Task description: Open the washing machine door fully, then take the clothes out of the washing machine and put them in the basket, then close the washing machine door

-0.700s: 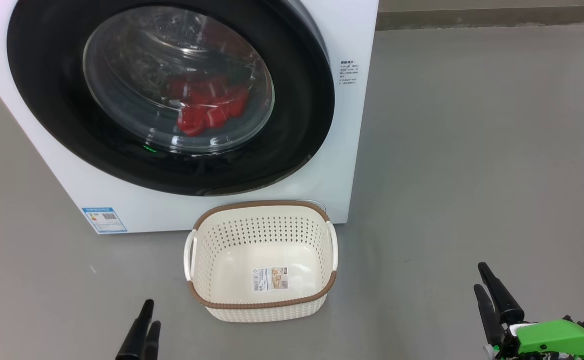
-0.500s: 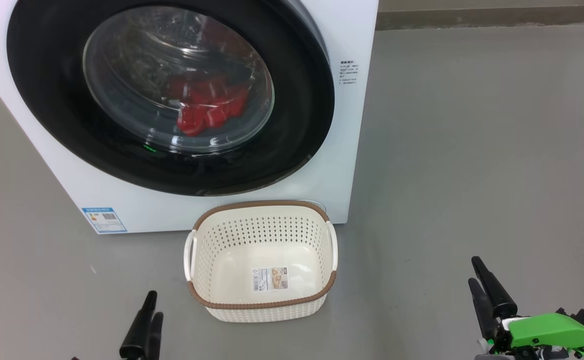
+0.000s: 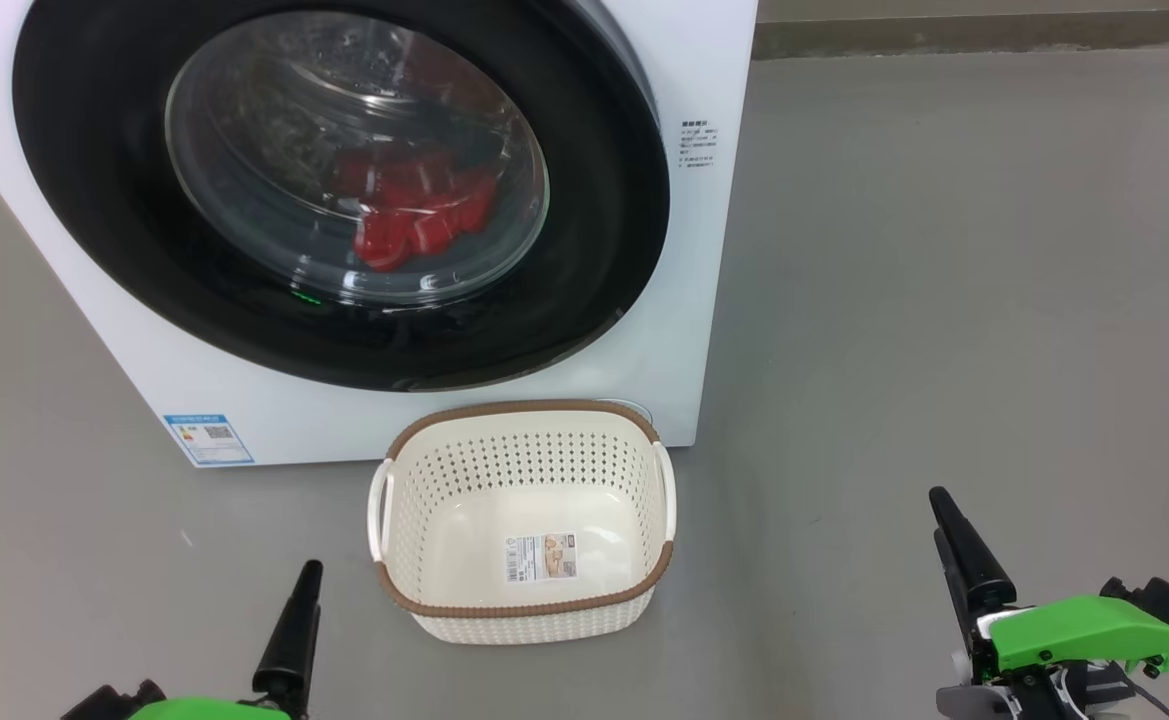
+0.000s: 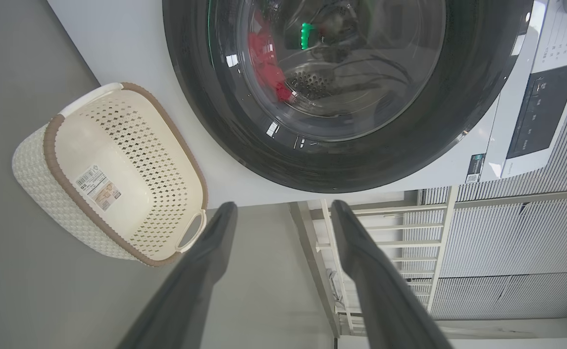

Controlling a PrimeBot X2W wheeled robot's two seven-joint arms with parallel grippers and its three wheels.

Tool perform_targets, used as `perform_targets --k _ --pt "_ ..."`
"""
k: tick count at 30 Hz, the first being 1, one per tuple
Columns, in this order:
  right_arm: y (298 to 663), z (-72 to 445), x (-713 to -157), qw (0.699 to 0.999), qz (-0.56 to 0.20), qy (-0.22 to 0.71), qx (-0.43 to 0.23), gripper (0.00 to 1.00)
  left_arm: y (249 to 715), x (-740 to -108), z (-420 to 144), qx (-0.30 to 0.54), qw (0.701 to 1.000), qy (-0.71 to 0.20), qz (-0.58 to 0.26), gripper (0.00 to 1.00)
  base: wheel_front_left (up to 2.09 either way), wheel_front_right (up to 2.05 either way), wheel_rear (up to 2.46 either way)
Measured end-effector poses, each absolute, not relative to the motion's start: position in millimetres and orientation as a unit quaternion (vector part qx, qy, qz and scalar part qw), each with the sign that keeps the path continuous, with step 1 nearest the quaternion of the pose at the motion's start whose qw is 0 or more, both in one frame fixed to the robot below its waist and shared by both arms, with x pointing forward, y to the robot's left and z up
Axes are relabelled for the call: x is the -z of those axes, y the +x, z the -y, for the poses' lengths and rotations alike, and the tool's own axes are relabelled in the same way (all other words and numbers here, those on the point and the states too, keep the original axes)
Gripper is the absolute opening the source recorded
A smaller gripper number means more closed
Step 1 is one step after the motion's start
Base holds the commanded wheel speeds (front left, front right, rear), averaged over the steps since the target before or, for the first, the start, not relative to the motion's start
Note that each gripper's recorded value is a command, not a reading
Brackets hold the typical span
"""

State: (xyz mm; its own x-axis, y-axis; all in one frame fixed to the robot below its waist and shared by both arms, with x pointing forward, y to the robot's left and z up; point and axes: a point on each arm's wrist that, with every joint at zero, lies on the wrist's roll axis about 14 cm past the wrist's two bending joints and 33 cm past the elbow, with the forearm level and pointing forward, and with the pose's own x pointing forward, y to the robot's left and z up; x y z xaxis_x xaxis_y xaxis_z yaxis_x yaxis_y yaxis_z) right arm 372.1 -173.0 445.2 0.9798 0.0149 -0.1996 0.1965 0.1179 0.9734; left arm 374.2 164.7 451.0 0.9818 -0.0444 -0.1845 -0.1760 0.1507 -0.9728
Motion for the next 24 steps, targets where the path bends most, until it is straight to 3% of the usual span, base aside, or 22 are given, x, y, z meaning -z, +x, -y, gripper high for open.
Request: perform_targets --k 24 --pt "391 164 -469 0.858 -0.063 0.509 0.018 1.0 390 -473 -158 -0.013 0.859 -0.507 -0.065 1.0 0.0 0.0 0.0"
